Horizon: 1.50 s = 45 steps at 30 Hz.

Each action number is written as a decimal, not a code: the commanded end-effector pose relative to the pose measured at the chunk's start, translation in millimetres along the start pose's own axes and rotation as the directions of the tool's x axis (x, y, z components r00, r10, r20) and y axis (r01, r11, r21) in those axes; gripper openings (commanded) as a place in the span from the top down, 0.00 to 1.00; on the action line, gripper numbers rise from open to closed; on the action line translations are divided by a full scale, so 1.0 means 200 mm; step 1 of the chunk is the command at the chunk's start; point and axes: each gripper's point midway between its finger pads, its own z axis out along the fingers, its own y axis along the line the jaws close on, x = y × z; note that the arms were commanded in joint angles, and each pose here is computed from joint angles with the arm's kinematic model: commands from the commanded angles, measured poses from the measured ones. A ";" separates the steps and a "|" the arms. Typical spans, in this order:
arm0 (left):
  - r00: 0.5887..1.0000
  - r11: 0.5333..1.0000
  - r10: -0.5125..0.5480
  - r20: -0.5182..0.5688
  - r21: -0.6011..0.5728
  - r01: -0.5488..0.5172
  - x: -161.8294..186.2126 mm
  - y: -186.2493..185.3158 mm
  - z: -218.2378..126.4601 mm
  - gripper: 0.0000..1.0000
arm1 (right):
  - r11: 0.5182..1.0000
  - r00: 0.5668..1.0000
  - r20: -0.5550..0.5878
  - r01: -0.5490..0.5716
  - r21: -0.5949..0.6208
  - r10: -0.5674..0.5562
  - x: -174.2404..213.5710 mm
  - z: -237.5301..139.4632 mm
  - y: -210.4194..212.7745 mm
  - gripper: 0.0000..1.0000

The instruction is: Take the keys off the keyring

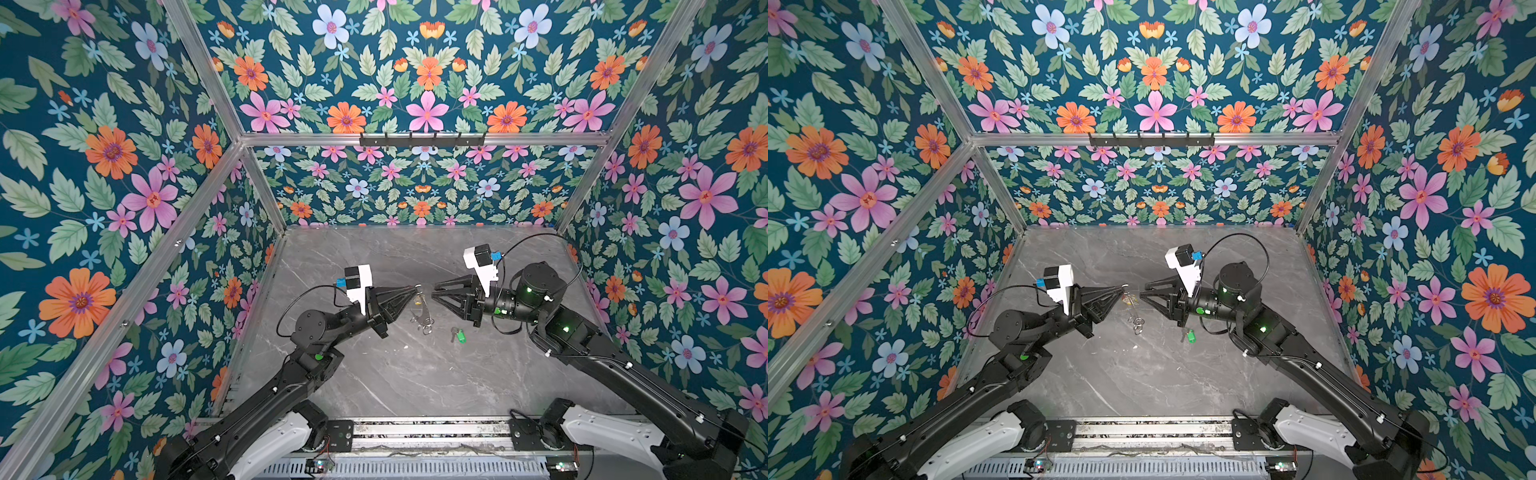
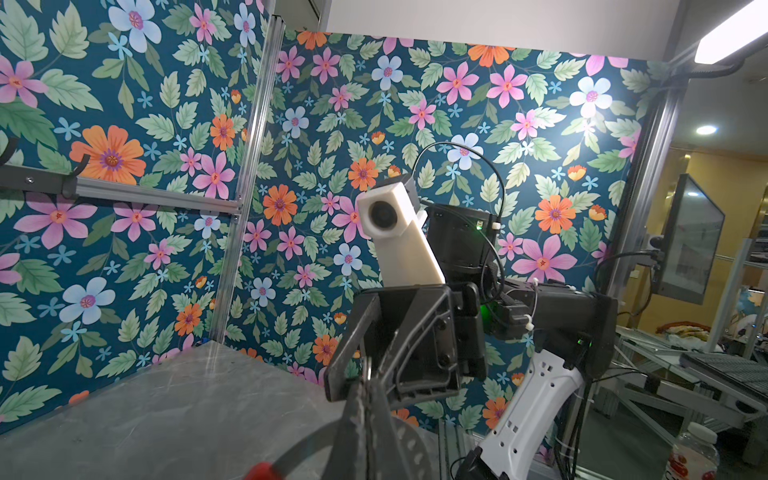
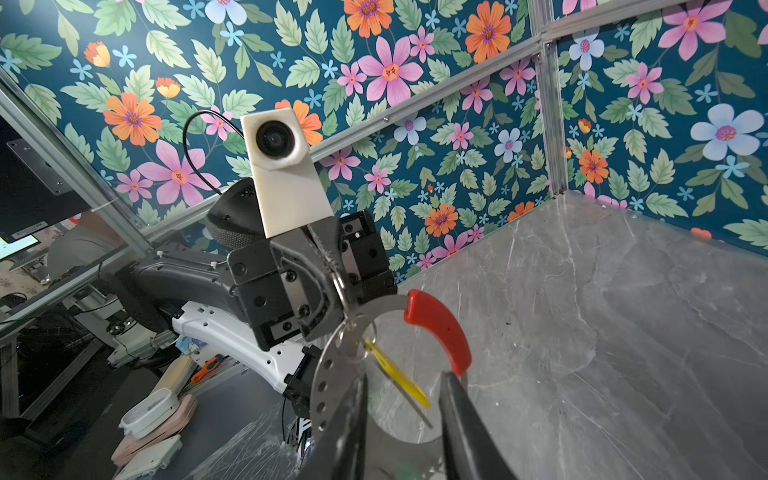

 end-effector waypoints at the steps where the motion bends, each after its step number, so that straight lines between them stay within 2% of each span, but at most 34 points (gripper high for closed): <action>1: 0.999 1.000 0.023 0.047 0.019 -0.024 -0.06 -0.03 0.00 1.00 | 0.999 0.999 0.011 0.038 -0.028 -0.038 -0.02 0.01 0.04 0.64; 3: 0.999 1.000 0.020 0.025 0.023 -0.020 -0.04 -0.03 0.01 1.00 | 0.998 0.998 0.027 0.060 -0.031 -0.059 -0.05 -0.01 0.06 0.58; 5: 1.000 0.999 0.016 0.013 0.028 -0.016 -0.03 -0.03 0.01 1.00 | 0.996 0.996 0.038 0.077 -0.049 -0.075 -0.07 -0.02 0.08 0.57; 14: 1.000 0.998 0.005 0.006 0.070 -0.006 -0.01 -0.06 0.01 1.00 | 0.980 0.996 0.049 0.087 -0.179 -0.079 -0.12 0.01 0.19 0.60; 19: 1.000 0.998 0.001 0.011 0.069 -0.002 -0.01 -0.05 0.01 1.00 | 0.969 0.998 0.028 0.068 -0.236 -0.063 -0.11 0.02 0.22 0.67; 27: 1.000 0.998 -0.007 0.008 0.066 0.007 0.00 -0.04 0.02 1.00 | 0.969 0.998 0.021 0.064 -0.237 -0.060 -0.10 0.03 0.22 0.88; 31: 1.000 0.997 -0.019 0.004 0.073 0.019 0.01 -0.04 0.02 1.00 | 0.972 0.999 0.010 0.054 -0.228 -0.053 -0.09 0.04 0.20 0.89; 35: 1.000 0.997 -0.023 0.002 0.077 0.022 0.01 -0.04 0.02 1.00 | 0.974 0.999 0.006 0.052 -0.221 -0.052 -0.09 0.04 0.19 0.93; 38: 1.000 0.997 -0.027 0.000 0.076 0.027 0.02 -0.03 0.03 1.00 | 0.976 0.998 0.009 0.056 -0.213 -0.056 -0.10 0.04 0.19 1.00; 40: 1.000 0.997 -0.030 0.001 0.078 0.029 0.01 -0.03 0.03 1.00 | 0.980 0.998 -0.008 0.053 -0.190 -0.055 -0.09 0.04 0.18 1.00; 41: 0.999 0.997 -0.037 0.001 0.074 0.036 0.01 -0.04 0.03 0.99 | 0.981 0.998 -0.018 0.056 -0.184 -0.060 -0.09 0.03 0.17 1.00; 43: 0.999 0.997 -0.048 -0.010 0.057 0.049 0.01 -0.03 0.02 0.83 | 0.986 0.997 -0.056 0.051 -0.160 -0.061 -0.06 0.03 0.16 1.00; 45: 0.998 0.998 -0.051 -0.044 0.036 0.053 0.02 -0.03 0.01 0.73 | 0.991 0.991 -0.117 0.044 -0.127 -0.059 -0.03 0.02 0.14 1.00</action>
